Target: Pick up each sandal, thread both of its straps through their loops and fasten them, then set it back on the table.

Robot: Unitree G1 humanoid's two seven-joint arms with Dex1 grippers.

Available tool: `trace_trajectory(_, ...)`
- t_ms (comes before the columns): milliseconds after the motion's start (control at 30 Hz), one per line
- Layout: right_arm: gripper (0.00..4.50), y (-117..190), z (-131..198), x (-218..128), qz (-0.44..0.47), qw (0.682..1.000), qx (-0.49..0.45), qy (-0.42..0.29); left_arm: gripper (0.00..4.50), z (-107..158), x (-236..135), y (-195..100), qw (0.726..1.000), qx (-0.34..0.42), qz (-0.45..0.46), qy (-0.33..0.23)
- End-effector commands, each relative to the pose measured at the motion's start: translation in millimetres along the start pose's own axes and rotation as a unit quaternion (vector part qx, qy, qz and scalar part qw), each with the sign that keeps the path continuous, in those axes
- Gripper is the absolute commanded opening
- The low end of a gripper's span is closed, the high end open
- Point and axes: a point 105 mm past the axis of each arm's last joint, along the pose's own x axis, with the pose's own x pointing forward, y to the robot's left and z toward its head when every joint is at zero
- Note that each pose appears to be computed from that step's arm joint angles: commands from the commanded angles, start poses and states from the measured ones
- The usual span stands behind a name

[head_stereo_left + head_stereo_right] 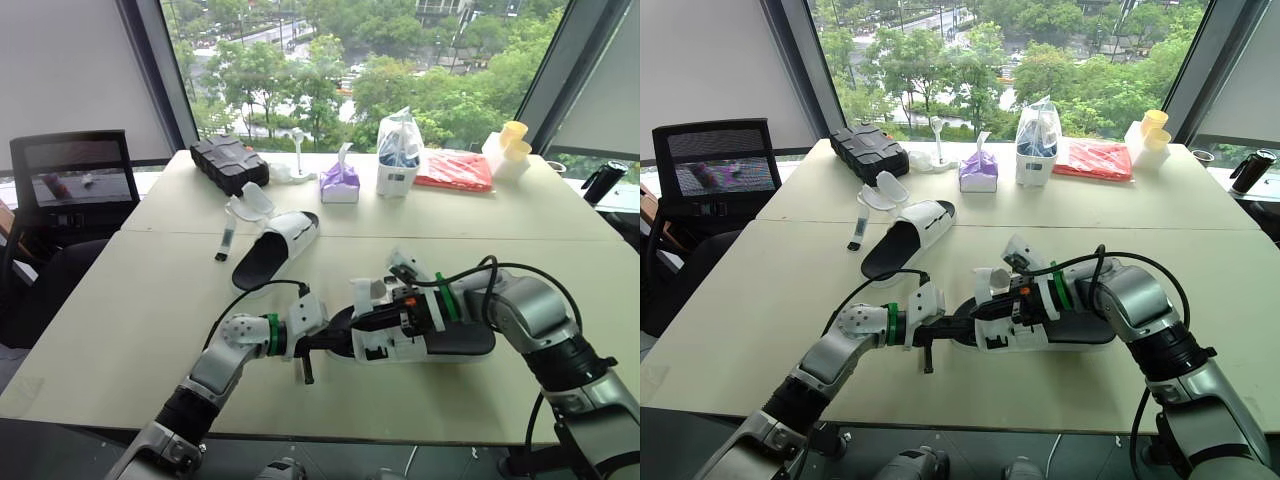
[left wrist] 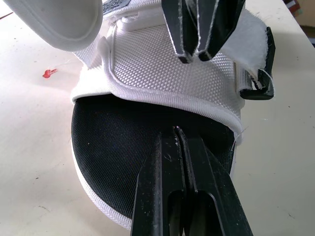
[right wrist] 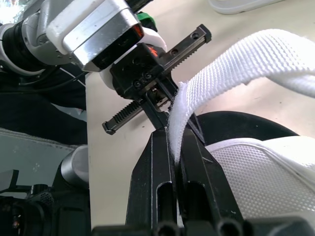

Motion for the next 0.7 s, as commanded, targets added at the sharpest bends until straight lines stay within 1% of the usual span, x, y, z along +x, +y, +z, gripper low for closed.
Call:
trace_trajectory(33, 0.03, -2, 11, -4, -0.005, 1.000, -0.026, -0.006, 0.00, -41, 0, -15, 0.996, -0.050, -0.017, 0.073)
trace_trajectory(100, 0.03, -3, 13, -5, -0.004, 1.000, -0.031, -0.006, 0.00, -41, 1, -15, 0.996, -0.049, -0.018, 0.073)
trace_trajectory(400, 0.03, 12, 9, -3, 0.024, 0.998, -0.064, 0.008, 0.00, -41, 1, -16, 0.996, -0.050, -0.018, 0.072)
trace_trajectory(700, 0.03, 19, 1, 1, 0.023, 0.995, -0.101, 0.014, 0.00, -41, 2, -16, 0.996, -0.049, -0.019, 0.071)
